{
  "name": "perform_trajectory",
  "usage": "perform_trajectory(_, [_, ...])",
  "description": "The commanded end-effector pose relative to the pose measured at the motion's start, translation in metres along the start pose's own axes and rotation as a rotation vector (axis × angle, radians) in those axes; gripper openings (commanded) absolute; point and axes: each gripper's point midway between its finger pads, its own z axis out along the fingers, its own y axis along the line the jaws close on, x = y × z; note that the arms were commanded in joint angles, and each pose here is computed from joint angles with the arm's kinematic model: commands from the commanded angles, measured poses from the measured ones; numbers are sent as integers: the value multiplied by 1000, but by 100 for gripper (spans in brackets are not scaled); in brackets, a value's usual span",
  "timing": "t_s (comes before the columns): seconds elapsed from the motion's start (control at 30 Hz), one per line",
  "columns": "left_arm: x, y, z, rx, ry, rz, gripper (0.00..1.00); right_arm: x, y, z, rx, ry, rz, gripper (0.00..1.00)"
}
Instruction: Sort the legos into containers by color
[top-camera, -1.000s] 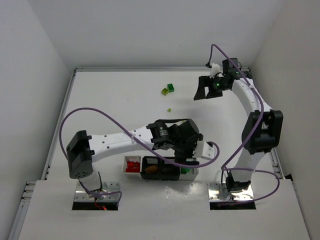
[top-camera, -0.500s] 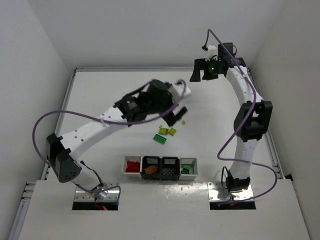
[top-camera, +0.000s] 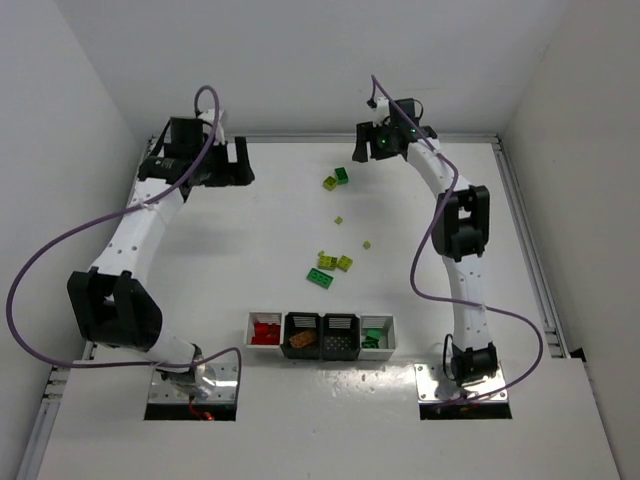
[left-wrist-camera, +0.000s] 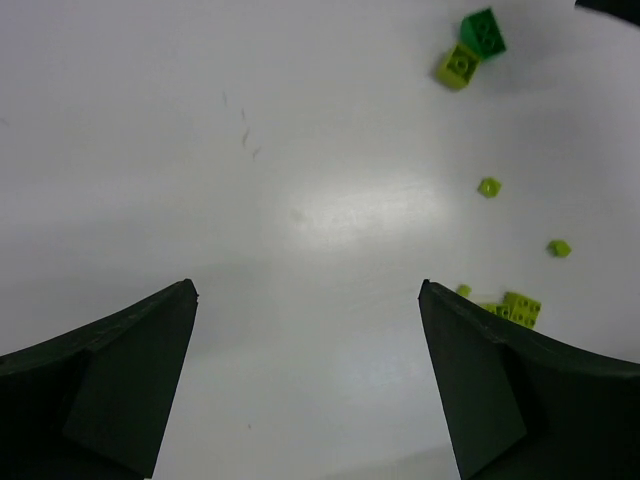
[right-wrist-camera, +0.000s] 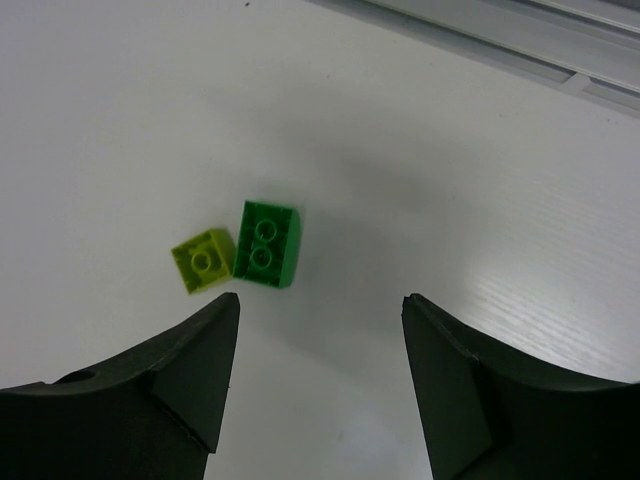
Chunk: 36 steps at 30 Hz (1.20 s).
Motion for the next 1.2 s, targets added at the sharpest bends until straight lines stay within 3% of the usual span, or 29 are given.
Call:
perform_trajectory(0.0, [27,-12,-3,97,76,-104,99,-48,0,15,56,-194,-19,66])
perform_trajectory(0.07, [32,-10,-2,110,89,-116,99,-61,1,21,80,-244,-17,66])
perform_trajectory(0.4, [41,-3,1,151,113,-182,99,-18,32,70,67,-171,-3,65])
perform_trajectory(0.5, [45,1,1,144,113,-189,99,-11,36,77,61,-157,-6,78])
perform_trajectory(0.57, [50,2,2,142,124,-192,99,-9,43,80,53,-154,-12,81])
perform_trajectory(1.17, [58,10,0,137,137,-217,99,33,31,107,149,-79,-48,73])
